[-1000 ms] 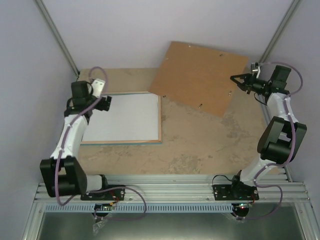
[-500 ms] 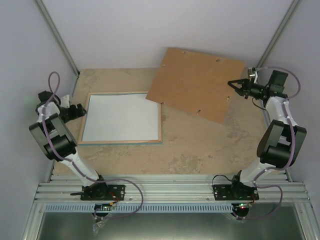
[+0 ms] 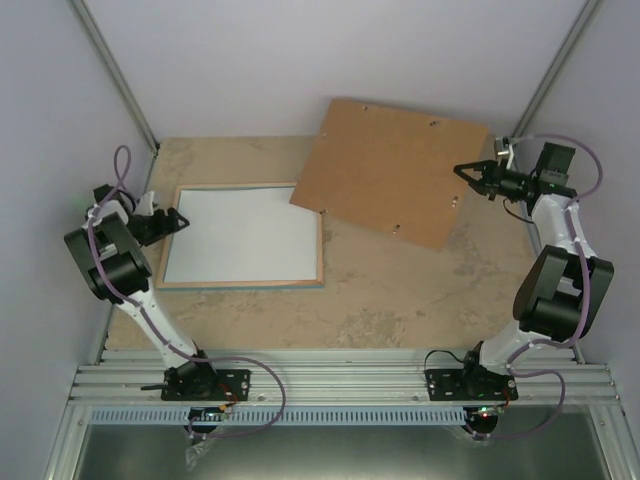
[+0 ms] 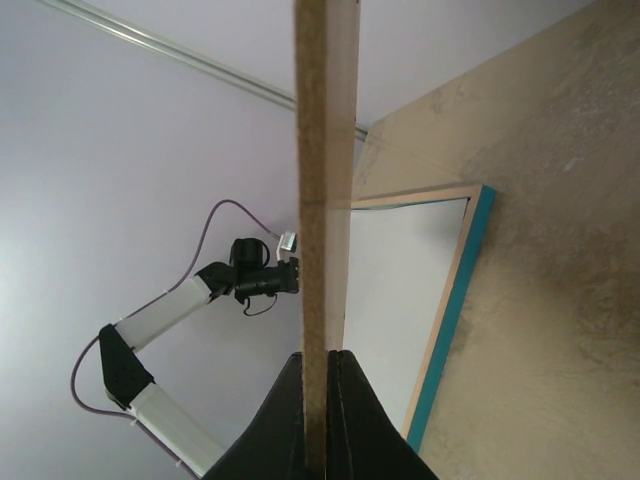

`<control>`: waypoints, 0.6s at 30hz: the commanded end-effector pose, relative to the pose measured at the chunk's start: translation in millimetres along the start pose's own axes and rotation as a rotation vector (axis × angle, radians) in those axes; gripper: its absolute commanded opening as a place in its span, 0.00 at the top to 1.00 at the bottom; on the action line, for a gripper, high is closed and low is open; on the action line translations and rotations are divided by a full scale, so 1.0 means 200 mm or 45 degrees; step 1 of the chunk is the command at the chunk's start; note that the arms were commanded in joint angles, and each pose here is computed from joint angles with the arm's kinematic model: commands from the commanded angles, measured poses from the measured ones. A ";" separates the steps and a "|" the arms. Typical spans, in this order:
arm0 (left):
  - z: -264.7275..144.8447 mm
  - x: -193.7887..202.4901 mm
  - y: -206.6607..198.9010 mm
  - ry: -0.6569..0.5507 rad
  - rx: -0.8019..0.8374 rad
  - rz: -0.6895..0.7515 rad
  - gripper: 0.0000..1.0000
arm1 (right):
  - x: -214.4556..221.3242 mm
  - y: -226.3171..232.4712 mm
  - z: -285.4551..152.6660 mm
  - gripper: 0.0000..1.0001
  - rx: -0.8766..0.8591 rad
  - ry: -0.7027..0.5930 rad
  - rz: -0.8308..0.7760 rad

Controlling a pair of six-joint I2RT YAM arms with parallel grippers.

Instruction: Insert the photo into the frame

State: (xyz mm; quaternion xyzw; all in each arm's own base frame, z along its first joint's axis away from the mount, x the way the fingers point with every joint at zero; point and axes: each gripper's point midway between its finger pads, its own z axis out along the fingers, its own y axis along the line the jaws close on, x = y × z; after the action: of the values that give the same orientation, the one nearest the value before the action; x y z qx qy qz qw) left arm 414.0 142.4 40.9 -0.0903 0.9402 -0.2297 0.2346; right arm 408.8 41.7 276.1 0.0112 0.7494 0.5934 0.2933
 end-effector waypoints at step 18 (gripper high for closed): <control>0.29 0.36 -0.87 0.119 0.409 0.153 0.28 | 0.21 0.06 0.06 0.99 -0.141 0.135 -0.034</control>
State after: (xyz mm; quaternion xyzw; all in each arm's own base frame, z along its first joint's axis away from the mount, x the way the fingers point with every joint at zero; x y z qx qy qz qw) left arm 385.1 -40.5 38.4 0.0262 0.9224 -0.3298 0.1996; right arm 393.8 49.4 261.0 -0.0053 0.7568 0.5905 0.2802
